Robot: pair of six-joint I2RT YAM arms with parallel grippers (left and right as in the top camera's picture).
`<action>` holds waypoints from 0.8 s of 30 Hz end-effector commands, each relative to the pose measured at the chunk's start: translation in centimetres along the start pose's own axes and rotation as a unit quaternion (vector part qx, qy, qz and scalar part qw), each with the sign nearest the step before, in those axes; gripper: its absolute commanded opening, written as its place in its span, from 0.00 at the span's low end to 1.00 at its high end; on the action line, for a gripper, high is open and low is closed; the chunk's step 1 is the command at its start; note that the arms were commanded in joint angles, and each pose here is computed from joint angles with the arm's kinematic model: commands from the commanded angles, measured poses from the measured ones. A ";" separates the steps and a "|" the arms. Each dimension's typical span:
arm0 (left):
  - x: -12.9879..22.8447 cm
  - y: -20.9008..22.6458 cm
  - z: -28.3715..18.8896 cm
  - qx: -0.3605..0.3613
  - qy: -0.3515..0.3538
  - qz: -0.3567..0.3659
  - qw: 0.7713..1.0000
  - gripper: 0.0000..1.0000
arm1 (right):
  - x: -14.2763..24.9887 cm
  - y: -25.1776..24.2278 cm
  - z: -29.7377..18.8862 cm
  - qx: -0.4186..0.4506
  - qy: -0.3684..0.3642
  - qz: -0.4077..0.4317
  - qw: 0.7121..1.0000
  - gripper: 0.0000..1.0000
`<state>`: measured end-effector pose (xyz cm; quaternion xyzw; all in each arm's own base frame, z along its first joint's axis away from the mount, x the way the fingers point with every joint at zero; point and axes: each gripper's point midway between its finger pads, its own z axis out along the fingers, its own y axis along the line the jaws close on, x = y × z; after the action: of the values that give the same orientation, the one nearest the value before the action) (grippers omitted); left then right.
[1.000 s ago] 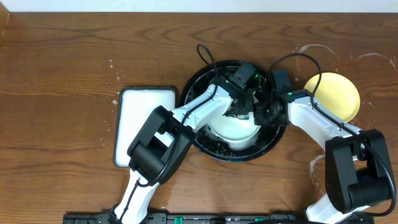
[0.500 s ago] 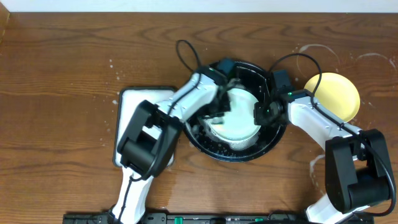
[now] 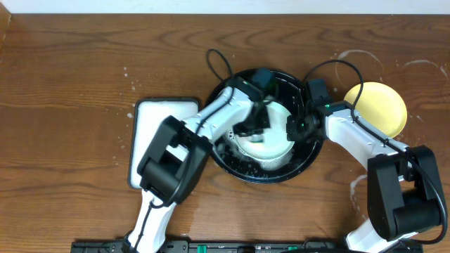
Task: Clean dirty plates on tray and stack at the side
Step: 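Scrub the stained plate with the sponge while the right gripper holds it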
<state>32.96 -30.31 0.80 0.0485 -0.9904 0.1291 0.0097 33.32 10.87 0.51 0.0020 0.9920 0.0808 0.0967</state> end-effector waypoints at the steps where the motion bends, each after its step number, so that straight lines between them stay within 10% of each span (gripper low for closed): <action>1: 3.3 -1.8 2.9 0.019 0.046 0.018 0.999 0.08 | 1.5 -1.9 1.1 0.044 0.027 -0.010 0.999 0.01; 24: -2.0 9.1 -0.5 -0.083 0.046 -0.061 0.994 0.07 | 1.5 -1.9 1.1 0.044 0.026 -0.010 0.999 0.01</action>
<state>32.58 -24.35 0.76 0.1084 -0.9839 0.1078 0.0929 33.14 10.97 0.50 0.0016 0.9921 0.0840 0.0928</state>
